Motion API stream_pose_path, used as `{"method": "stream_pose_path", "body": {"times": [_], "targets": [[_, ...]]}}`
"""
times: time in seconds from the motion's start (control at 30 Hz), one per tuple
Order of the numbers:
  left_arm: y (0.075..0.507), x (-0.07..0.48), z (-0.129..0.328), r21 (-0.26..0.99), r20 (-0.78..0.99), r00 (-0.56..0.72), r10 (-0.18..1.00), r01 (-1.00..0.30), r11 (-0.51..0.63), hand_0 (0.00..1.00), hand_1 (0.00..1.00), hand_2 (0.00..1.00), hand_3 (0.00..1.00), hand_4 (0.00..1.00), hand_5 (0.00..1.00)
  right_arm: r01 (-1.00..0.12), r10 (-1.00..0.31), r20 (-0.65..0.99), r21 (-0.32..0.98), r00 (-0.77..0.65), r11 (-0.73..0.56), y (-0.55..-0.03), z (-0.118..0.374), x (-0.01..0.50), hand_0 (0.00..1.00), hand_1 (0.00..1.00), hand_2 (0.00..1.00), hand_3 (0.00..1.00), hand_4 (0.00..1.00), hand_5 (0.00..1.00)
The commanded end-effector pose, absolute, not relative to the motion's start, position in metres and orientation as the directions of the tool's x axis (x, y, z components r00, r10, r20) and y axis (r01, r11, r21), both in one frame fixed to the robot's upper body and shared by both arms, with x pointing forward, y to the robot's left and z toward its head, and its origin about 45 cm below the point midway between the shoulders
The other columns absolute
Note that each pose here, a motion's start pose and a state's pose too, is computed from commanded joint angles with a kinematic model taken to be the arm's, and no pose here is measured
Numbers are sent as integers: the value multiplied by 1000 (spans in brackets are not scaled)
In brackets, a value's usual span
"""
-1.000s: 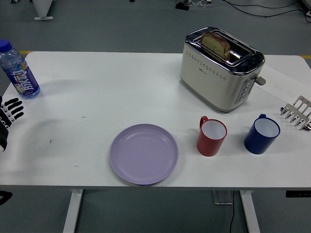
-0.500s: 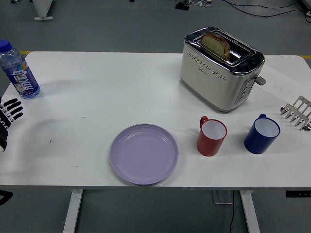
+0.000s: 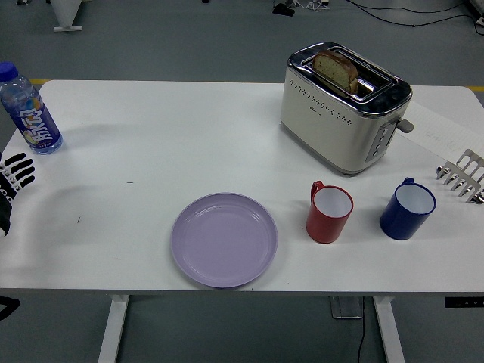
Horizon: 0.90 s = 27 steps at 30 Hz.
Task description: Push plate across desktop
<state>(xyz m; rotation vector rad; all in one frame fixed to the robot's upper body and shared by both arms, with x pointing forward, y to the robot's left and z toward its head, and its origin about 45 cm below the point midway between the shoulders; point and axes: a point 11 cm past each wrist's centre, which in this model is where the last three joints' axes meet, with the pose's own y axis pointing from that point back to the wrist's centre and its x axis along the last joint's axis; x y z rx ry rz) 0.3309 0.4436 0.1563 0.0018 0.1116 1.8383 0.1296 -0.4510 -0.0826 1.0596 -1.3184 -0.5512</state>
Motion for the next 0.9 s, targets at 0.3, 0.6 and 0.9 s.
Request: {"method": "stream_pose_path", "body": {"times": [0.3,0.6,0.9], "targets": [[444,331,156,77,-62,-275,959,-960,-270,732,750,726,670,634,998,-232,-836,504,859,219,457,-452,-82,131,640,606,673,613,189,119],[446,331,157,73,-65,-283,957,-958,-278,732,749,726,669,634,998,-233,-835,505,858,218,458,-452,-82,131,640,606,672,613,189,118],[446,330,157,73,-63,-282,957,-958,-277,731,749,726,668,634,998,-227,-836,505,858,215,460,-452,-82,129,640,606,672,613,187,116]]}}
